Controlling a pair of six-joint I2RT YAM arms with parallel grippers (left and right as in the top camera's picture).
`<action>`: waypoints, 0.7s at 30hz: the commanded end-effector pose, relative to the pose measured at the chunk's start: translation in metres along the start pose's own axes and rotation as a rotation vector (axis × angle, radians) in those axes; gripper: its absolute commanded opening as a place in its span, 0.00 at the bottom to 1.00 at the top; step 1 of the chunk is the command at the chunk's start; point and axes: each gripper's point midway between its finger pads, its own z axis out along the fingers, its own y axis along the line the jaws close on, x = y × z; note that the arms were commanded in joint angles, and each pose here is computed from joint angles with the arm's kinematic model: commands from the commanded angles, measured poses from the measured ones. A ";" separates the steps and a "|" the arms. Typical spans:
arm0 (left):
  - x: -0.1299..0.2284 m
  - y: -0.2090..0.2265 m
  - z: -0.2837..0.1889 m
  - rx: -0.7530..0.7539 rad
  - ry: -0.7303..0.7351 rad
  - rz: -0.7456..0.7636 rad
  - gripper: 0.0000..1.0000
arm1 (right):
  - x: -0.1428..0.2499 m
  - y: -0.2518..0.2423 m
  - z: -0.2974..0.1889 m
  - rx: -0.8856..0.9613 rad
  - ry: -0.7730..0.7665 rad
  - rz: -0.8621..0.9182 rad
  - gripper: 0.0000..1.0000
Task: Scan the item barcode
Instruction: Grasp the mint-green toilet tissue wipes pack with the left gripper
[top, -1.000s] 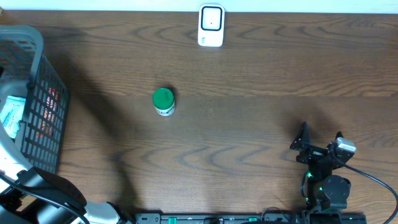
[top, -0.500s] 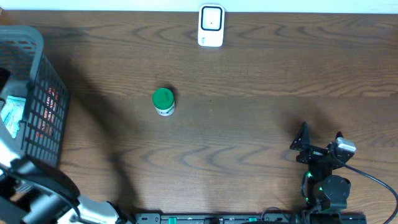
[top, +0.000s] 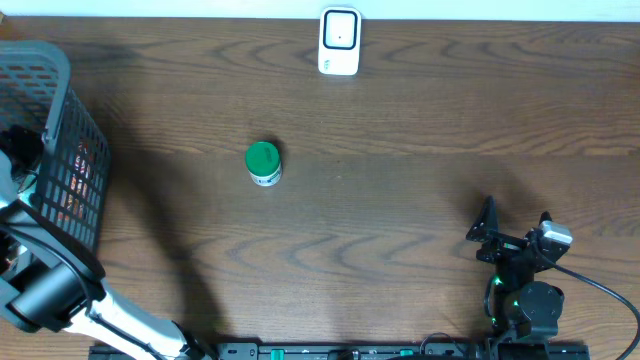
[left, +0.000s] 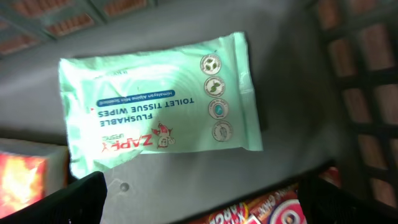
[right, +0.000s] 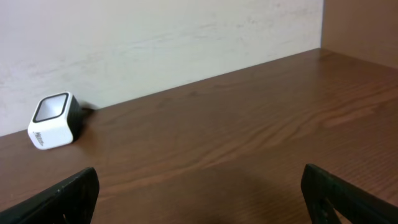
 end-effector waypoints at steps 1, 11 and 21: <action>0.010 0.002 0.018 -0.021 0.037 0.001 0.98 | 0.002 0.001 0.000 -0.002 0.006 -0.011 0.99; -0.001 0.002 0.036 -0.035 -0.006 0.288 0.98 | 0.002 0.001 0.000 -0.002 0.006 -0.011 0.99; -0.006 0.009 0.048 -0.096 -0.017 0.587 0.98 | 0.002 0.001 0.000 -0.002 0.006 -0.011 0.99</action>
